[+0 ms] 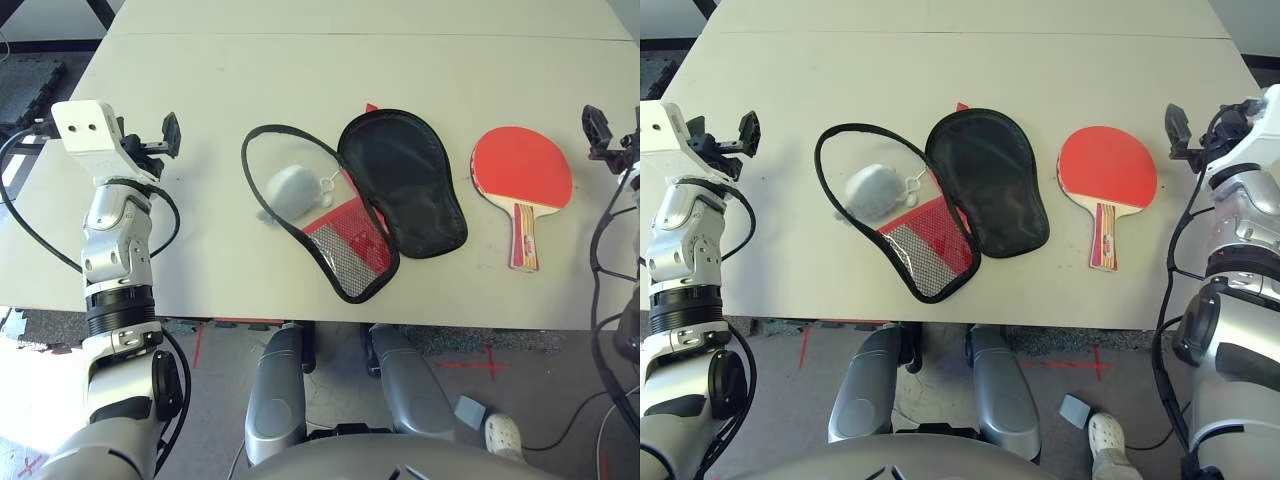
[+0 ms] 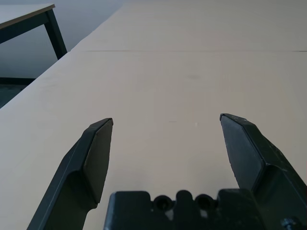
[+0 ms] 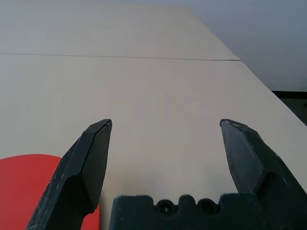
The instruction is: Store the ping-pong paddle in its case and zip it.
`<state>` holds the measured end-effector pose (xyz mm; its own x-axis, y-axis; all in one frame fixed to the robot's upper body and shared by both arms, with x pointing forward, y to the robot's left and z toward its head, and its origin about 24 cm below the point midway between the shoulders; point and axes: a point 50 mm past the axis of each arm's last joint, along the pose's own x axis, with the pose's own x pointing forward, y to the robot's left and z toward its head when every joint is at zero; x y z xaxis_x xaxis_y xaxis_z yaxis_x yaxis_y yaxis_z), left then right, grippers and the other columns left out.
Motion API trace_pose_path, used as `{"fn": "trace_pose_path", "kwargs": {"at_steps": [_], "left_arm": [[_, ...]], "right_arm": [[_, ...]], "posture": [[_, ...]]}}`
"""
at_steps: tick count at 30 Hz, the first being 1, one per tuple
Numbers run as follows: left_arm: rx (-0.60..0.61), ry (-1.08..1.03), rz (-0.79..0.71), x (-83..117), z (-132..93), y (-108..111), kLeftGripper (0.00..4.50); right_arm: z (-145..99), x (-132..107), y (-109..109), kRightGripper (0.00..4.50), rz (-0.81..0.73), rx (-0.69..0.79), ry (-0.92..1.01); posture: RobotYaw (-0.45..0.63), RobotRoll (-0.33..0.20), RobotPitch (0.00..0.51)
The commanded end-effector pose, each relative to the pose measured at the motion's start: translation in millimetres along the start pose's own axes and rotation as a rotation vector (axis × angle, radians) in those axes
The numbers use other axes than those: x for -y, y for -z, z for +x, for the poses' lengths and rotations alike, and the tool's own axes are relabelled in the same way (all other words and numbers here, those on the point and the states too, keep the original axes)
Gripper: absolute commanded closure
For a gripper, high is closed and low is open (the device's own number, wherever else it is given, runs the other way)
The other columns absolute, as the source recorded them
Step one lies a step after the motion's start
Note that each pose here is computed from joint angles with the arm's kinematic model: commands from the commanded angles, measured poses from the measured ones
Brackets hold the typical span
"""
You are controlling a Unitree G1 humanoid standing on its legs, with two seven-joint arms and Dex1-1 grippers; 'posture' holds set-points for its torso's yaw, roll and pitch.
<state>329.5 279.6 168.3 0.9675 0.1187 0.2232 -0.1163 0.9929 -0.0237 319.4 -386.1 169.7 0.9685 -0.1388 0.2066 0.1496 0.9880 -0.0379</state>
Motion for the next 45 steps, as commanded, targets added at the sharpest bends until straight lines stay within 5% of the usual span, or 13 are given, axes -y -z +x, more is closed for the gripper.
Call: {"fn": "trace_pose_path", "kwargs": {"at_steps": [1, 5, 9, 14, 19, 25, 31, 37, 45], "left_arm": [[-0.007, 0.010, -0.004, 4, 3, 3, 0.00], [0.010, 0.010, -0.007, 6, 6, -2, 0.00], [0.079, 0.084, 0.004, 16, 16, -31, 0.00], [0.127, 0.364, -0.024, 55, 23, -79, 0.00], [0.069, 0.668, -0.036, 95, 10, -100, 0.00], [-0.057, 0.971, -0.028, 129, -13, -100, 0.00], [-0.202, 1.247, 0.000, 147, -34, -90, 0.00], [-0.244, 1.337, 0.003, 155, -36, -84, 0.00], [-0.246, 1.376, 0.003, 163, -33, -80, 0.00]], "right_arm": [[-10, 10, 5, 0.02, 0.002, 0.001, 0.034], [-11, 9, 7, 0.02, 0.004, -0.005, 0.038], [-5, 2, 6, 0.02, 0.015, -0.003, 0.006], [-1, -7, 5, 0.02, 0.023, 0.001, -0.026], [2, -18, 5, 0.02, 0.042, 0.000, -0.076], [4, -33, 1, 0.02, 0.082, -0.048, -0.088], [-8, -53, -31, 0.02, 0.107, -0.130, -0.075], [-38, -87, -64, 0.02, 0.038, -0.321, -0.109], [-73, -111, -75, 0.02, -0.068, -0.563, -0.122]], "posture": [[-0.04, 0.000, 0.300], [-0.04, 0.000, 0.303], [-0.04, 0.000, 0.313], [-0.04, 0.000, 0.320], [-0.05, 0.000, 0.322], [-0.10, 0.000, 0.328], [-0.17, 0.000, 0.331], [-0.23, 0.000, 0.327], [-0.28, 0.000, 0.329]]}}
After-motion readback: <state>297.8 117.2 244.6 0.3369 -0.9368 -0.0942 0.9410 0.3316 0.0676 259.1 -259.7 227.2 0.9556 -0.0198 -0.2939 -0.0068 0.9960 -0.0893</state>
